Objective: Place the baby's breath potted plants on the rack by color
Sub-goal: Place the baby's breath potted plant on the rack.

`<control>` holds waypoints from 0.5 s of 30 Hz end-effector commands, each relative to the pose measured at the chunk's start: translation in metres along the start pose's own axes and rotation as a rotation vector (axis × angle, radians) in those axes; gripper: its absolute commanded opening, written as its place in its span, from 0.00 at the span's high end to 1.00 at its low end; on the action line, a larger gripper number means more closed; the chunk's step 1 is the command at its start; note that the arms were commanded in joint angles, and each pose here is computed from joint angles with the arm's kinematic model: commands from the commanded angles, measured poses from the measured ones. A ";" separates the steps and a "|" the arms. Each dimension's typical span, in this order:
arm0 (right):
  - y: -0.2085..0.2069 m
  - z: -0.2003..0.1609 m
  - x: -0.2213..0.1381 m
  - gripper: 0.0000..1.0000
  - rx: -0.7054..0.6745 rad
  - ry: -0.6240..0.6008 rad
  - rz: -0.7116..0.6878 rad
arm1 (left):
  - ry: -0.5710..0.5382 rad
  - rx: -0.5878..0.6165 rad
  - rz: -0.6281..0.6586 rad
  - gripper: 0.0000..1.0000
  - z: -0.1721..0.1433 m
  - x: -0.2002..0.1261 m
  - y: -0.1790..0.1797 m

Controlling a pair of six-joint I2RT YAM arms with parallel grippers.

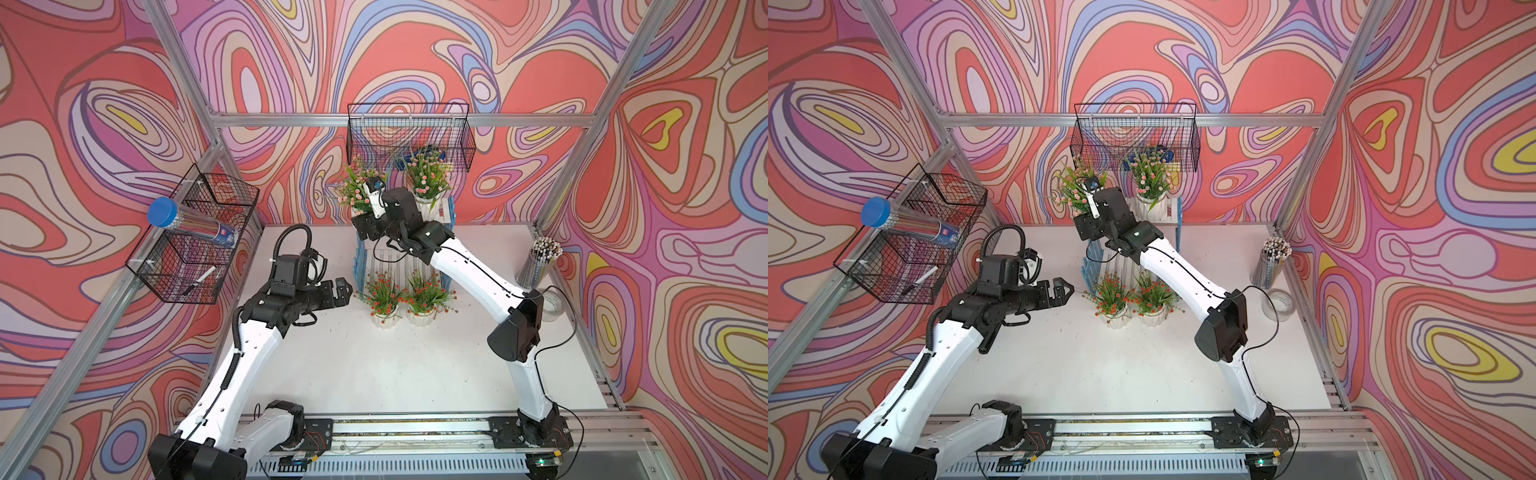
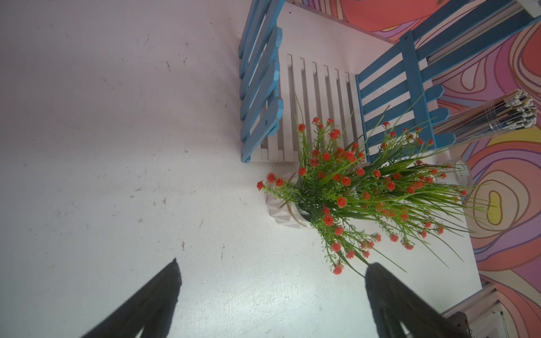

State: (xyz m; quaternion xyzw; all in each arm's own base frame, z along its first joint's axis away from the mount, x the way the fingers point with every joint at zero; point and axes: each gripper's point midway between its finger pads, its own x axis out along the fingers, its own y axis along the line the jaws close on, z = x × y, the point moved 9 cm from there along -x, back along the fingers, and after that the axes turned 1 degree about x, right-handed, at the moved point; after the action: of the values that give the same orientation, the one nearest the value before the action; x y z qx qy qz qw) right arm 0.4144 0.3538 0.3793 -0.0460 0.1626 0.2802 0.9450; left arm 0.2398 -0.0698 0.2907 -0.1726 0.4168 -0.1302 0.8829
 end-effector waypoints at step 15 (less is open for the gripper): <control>-0.036 0.032 0.005 0.43 0.021 -0.121 -0.084 | -0.025 -0.013 -0.029 0.00 0.000 0.001 -0.002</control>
State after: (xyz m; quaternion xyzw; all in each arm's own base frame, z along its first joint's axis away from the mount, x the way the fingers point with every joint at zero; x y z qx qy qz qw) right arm 0.4429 0.3350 0.3846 -0.0420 0.1533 0.2467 0.9560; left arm 0.2419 -0.0705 0.2913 -0.1783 0.4087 -0.1319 0.8853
